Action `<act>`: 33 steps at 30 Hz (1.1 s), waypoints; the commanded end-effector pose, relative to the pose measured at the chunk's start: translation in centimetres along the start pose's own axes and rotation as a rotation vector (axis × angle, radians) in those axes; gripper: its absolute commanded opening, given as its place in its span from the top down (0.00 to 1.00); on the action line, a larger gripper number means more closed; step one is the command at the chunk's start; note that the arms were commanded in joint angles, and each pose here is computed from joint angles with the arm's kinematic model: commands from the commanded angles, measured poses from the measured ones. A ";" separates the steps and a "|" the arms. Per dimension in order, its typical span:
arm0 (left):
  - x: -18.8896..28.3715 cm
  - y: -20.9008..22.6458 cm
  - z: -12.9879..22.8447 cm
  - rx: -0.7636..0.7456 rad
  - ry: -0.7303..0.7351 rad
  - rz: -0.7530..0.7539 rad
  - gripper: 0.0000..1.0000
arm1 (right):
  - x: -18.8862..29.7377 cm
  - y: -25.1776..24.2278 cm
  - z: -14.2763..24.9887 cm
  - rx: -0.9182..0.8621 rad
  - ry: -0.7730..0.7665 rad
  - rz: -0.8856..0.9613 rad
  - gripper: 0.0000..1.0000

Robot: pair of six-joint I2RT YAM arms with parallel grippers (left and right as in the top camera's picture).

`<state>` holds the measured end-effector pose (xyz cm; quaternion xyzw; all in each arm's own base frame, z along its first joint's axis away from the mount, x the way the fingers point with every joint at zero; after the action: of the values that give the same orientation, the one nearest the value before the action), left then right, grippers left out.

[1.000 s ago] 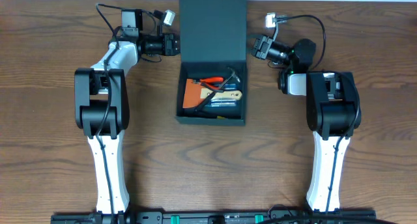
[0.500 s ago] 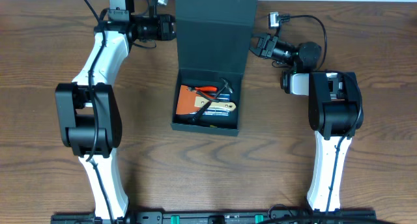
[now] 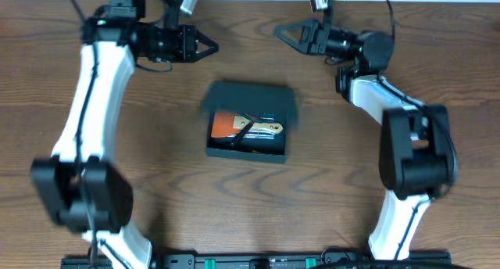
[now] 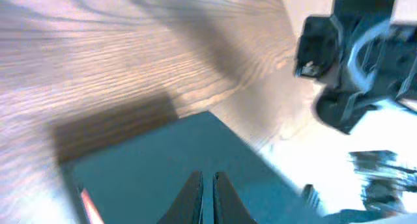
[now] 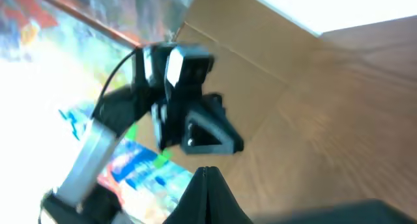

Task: Pack container
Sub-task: 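Swing the lid forward and down over the box with both grippers, then press down on the closed lid with both grippers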

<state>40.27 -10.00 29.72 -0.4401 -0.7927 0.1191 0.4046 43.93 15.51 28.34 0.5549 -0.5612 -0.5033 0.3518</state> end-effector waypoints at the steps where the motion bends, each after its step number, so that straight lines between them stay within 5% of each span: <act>1: 2.5 -1.3 0.2 -0.066 0.017 -0.173 0.94 | -0.9 3.2 -0.2 -0.001 -0.059 -0.014 0.98; 9: 5.7 -4.2 2.7 -0.049 0.131 -0.393 0.94 | -1.7 3.0 1.3 -0.088 -0.194 0.268 0.98; 23: 0.3 -3.9 9.0 -0.080 0.458 -0.432 0.94 | 0.3 -5.8 11.6 -0.036 -0.054 1.204 0.99; 33: -3.3 0.1 14.8 -0.043 0.546 -0.450 0.94 | 1.9 -6.5 13.2 0.012 0.044 1.362 0.98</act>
<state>30.86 -10.36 20.45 -0.2828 -0.7495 -0.0972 0.5906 32.98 17.24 18.22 0.0841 -0.7608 -0.2039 0.6103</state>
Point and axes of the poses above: each gripper's point midway between its finger pads, its own x axis back along the fingers, its own y axis along the line the jaws close on, z = x × y, the point moved 7 cm from there along x, back along the fingers, and after that the axes turned 12 degrees about -x, right-handed, at the moved point
